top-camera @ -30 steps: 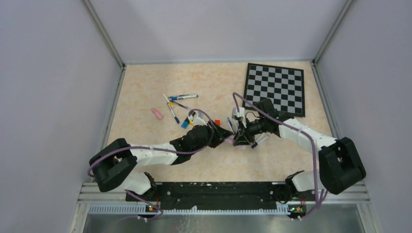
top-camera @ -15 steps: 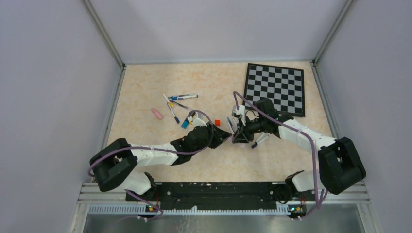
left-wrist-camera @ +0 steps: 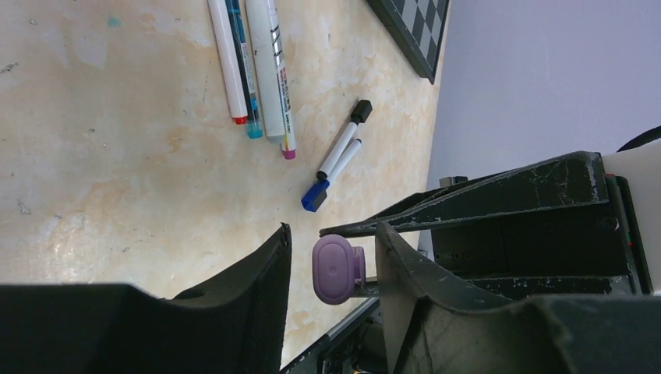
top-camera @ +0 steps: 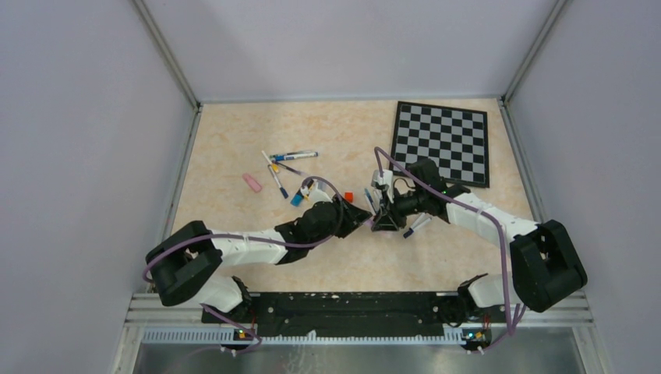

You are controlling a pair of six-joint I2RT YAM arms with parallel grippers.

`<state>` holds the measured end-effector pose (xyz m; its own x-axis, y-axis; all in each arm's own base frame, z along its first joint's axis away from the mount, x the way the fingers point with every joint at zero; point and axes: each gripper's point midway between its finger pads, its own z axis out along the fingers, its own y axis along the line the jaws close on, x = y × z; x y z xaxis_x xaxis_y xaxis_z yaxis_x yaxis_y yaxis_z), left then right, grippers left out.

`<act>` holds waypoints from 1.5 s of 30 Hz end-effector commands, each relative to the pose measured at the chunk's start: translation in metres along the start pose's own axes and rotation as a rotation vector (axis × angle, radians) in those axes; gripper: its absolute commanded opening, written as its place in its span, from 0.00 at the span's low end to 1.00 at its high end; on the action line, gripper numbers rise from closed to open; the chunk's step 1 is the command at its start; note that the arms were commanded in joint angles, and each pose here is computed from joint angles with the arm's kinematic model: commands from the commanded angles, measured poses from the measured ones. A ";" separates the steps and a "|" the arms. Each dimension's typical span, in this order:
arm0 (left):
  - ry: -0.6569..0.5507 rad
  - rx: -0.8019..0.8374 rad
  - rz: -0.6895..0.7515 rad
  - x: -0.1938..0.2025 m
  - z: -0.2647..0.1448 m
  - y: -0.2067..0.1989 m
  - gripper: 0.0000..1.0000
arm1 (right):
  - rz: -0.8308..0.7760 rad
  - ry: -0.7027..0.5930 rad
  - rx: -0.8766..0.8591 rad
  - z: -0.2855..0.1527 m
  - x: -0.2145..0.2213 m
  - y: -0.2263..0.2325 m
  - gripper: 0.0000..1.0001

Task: Open the pen caps
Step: Pick up the pen from the center of the board, then open the pen cap from the pen.

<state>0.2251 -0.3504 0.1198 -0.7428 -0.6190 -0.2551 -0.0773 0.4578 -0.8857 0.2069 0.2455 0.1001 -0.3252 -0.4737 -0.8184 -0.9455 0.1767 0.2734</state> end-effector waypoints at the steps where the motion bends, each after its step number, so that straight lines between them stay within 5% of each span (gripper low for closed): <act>1: -0.042 0.019 0.025 -0.008 0.006 -0.015 0.46 | -0.041 -0.041 -0.035 0.001 -0.011 0.010 0.00; 9: -0.030 0.046 0.039 -0.005 0.008 -0.022 0.11 | -0.040 -0.036 -0.041 0.001 -0.010 0.012 0.02; 12: -0.026 0.094 0.056 -0.005 0.003 -0.029 0.01 | -0.044 -0.029 -0.064 -0.002 -0.010 0.017 0.24; 16: -0.047 0.237 0.197 -0.009 -0.013 -0.048 0.00 | -0.091 -0.054 -0.121 -0.013 -0.013 0.028 0.50; 23: -0.071 0.505 0.582 -0.005 -0.053 -0.082 0.00 | -0.120 -0.176 -0.253 -0.037 -0.018 0.055 0.67; 28: -0.008 0.692 0.817 0.016 -0.078 -0.098 0.00 | -0.079 -0.209 -0.348 -0.039 -0.022 0.069 0.68; 33: 0.037 0.759 0.901 0.027 -0.083 -0.104 0.00 | -0.025 -0.240 -0.409 -0.039 -0.026 0.076 0.64; 45: 0.070 0.807 0.952 0.037 -0.071 -0.115 0.00 | 0.049 -0.227 -0.478 -0.029 -0.023 0.087 0.29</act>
<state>0.1577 -0.3724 0.2046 -0.3980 -0.1378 -0.9070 0.8804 0.2206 -0.4199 0.1348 0.2405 0.1523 -0.4292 -0.2854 -0.8569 -0.8509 -0.1904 0.4896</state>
